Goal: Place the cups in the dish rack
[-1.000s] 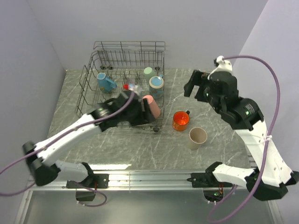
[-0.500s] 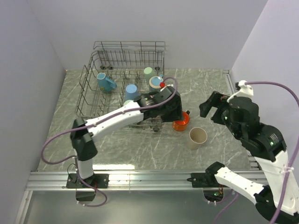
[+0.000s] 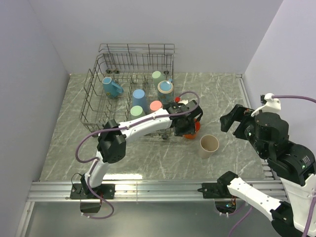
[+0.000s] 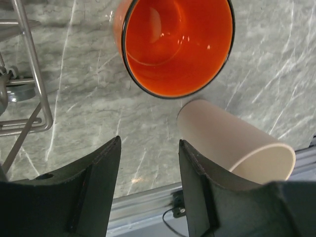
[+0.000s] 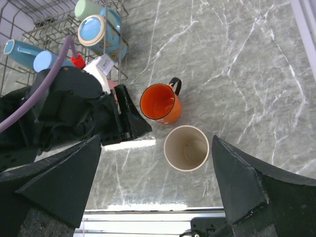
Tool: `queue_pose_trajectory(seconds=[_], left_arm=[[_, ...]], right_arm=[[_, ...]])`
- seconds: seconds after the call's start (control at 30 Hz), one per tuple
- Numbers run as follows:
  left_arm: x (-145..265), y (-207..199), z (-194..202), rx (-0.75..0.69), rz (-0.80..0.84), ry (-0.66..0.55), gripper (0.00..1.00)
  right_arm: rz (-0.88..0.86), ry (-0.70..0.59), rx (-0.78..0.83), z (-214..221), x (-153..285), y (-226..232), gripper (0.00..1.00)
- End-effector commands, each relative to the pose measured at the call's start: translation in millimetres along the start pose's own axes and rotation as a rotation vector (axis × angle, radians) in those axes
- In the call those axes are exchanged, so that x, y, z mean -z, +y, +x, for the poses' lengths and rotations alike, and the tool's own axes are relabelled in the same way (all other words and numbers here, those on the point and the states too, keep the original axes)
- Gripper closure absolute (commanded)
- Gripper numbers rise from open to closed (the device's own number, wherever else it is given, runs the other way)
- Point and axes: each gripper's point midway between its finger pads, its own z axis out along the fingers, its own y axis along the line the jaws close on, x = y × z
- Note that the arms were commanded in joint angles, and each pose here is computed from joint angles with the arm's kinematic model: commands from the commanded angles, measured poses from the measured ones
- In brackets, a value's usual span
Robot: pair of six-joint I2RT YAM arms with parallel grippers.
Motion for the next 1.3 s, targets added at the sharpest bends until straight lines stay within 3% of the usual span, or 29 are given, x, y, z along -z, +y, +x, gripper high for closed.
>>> queue_pose_trajectory(seconds=[0.0,0.2,0.7,0.77,0.8,0.83,0.93,1.07,1.27], left_arm=[[6.1,-6.4,-13.3,0.039,-0.007,-0.061,0.44],[-3.1,-13.4,-20.5,0.089,0.023,-0.112,0.44],[-57.2,10.0,-26.1,0.174,-0.183,-0.135,0.46],[-61.8,15.9,-26.3,0.183,-0.193,-0.133,0.52],[-61.3,15.8,-26.6,0.184,-0.188,-0.131,0.61],[-63.8,15.3,-26.8,0.184,-0.179,-0.131,0.77],[-63.9,7.0,-28.6,0.177,-0.132,-0.126,1.00],[-54.6,0.6,-31.0,0.175,-0.098,-0.134,1.00],[-8.4,-8.5,-50.9,0.199,-0.021,-0.202,1.00]], right_arm=[[-0.023,-0.005,0.038,-1.6,5.2,-0.5,0.00],[-0.064,0.011,0.073,3.1,7.6,3.5,0.00],[-0.086,-0.004,0.142,6.3,14.9,-1.3,0.00],[-0.087,-0.004,0.150,7.3,14.5,-1.4,0.00],[-0.085,-0.007,0.154,6.8,14.4,-1.8,0.00],[-0.085,-0.004,0.161,7.5,14.2,-1.7,0.00],[-0.088,-0.004,0.164,7.2,13.5,-0.4,0.00],[-0.077,-0.020,0.159,2.4,14.3,-1.4,0.00],[-0.085,-0.034,0.148,-5.7,16.1,3.1,0.00]])
